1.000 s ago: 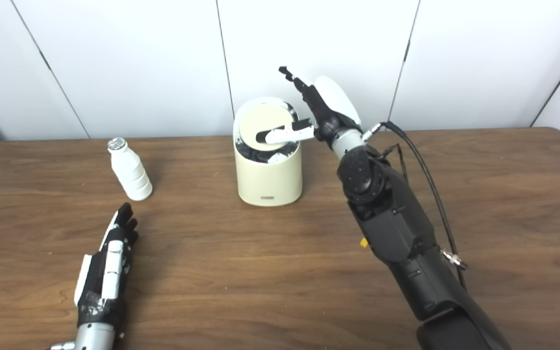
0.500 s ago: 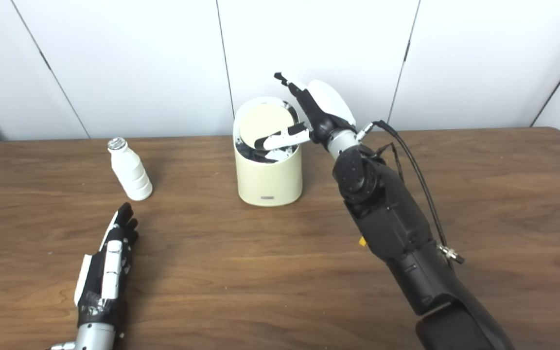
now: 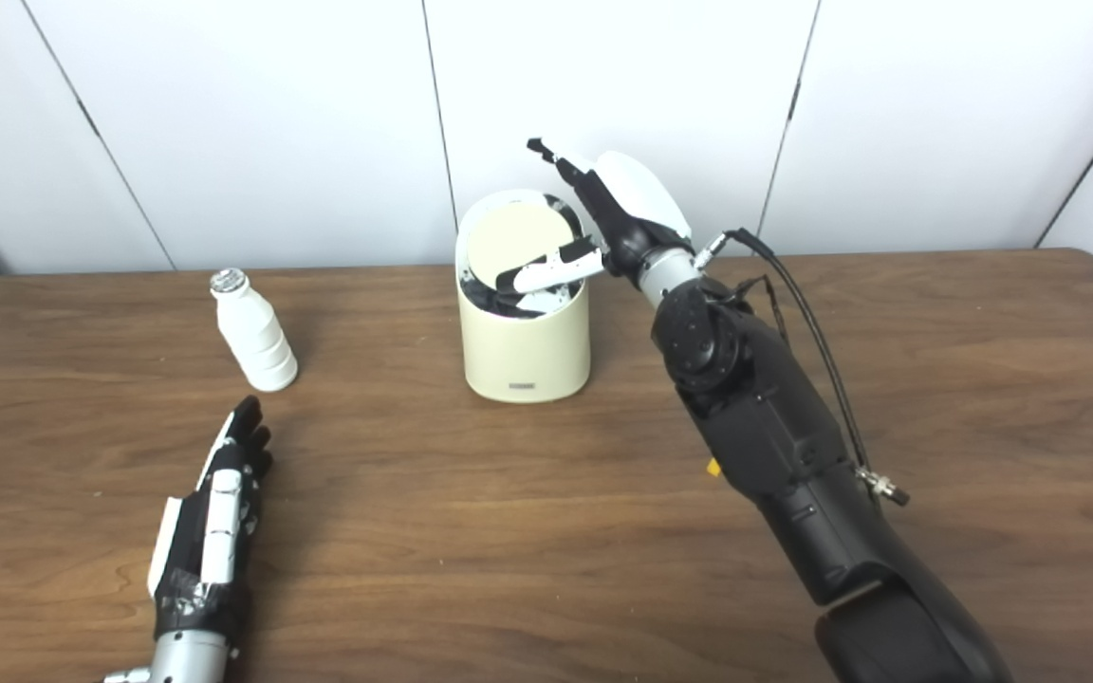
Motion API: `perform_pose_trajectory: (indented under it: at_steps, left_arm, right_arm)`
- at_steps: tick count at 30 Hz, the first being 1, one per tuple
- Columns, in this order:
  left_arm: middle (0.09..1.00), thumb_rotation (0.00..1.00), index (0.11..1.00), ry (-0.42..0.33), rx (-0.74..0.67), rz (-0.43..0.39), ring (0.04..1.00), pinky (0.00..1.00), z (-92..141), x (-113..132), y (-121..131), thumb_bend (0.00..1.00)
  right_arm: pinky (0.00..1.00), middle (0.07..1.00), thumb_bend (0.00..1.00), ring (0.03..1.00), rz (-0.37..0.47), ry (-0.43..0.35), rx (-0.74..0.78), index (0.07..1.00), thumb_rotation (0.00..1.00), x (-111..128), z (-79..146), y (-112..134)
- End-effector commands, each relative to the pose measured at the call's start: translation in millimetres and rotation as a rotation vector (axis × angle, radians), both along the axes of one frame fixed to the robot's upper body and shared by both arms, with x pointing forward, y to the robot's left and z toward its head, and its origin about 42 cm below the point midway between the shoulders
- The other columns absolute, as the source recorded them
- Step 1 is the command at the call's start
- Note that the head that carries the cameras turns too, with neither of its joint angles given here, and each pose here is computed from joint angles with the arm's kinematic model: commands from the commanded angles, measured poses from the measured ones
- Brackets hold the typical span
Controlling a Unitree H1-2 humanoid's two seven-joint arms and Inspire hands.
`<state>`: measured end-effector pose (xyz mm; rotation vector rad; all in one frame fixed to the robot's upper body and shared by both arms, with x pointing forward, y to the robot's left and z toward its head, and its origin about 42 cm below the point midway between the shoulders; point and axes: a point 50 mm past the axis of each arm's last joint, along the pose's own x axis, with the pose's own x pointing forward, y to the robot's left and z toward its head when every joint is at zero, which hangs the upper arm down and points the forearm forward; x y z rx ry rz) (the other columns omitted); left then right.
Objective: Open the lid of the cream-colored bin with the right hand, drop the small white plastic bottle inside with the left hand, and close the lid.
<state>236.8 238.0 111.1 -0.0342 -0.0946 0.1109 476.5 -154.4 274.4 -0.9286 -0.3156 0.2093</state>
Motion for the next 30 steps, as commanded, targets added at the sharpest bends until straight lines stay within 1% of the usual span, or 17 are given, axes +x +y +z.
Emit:
perform_pose_trajectory:
  at_steps: [1,6,14,20,23,28,29,30]
  left_arm:
    - [0.999,0.92,0.983,0.018,-0.014,-0.006,0.993,1.00,-4.6,-5.6,-6.0,0.55]
    - [0.994,0.92,0.981,0.017,-0.006,-0.002,0.989,1.00,-4.8,-5.5,-5.2,0.57]
    - [0.998,0.92,0.981,0.015,-0.006,-0.002,0.990,1.00,-4.1,-5.4,-4.4,0.58]
    - [0.999,0.91,0.982,0.015,-0.009,-0.004,0.993,1.00,-2.9,-6.2,-4.6,0.58]
    - [0.995,0.92,0.982,0.016,-0.004,-0.001,0.988,1.00,-1.8,-6.4,-5.5,0.57]
    - [0.997,0.92,0.982,0.018,-0.005,-0.002,0.991,1.00,-2.8,-5.9,-5.1,0.58]
    - [0.997,0.92,0.981,0.017,-0.003,-0.001,0.991,1.00,-3.0,-5.9,-5.0,0.58]
    - [0.995,0.92,0.979,0.016,0.001,-0.001,0.990,1.00,-3.3,-5.8,-4.8,0.58]
  right_arm:
    - [0.95,0.923,0.89,0.928,-0.001,-0.092,-0.027,0.919,0.32,6.2,25.6,-2.6]
    - [0.94,0.919,0.90,0.923,0.002,-0.108,-0.044,0.917,0.32,5.5,24.2,-5.5]
    - [0.94,0.915,0.90,0.917,-0.003,-0.111,-0.047,0.916,0.31,5.1,19.8,-7.9]
    - [0.94,0.915,0.92,0.921,0.004,-0.118,-0.058,0.916,0.29,4.7,18.0,-7.3]
    - [0.94,0.916,0.93,0.921,0.004,-0.121,-0.071,0.916,0.28,5.0,17.3,-7.1]
    - [0.95,0.916,0.95,0.925,0.007,-0.115,-0.073,0.916,0.23,4.8,17.0,-6.4]
    - [0.95,0.916,0.95,0.926,0.006,-0.106,-0.054,0.916,0.23,4.8,16.9,-6.3]
    - [0.95,0.917,0.94,0.926,0.003,-0.092,-0.029,0.916,0.25,4.7,17.1,-6.1]
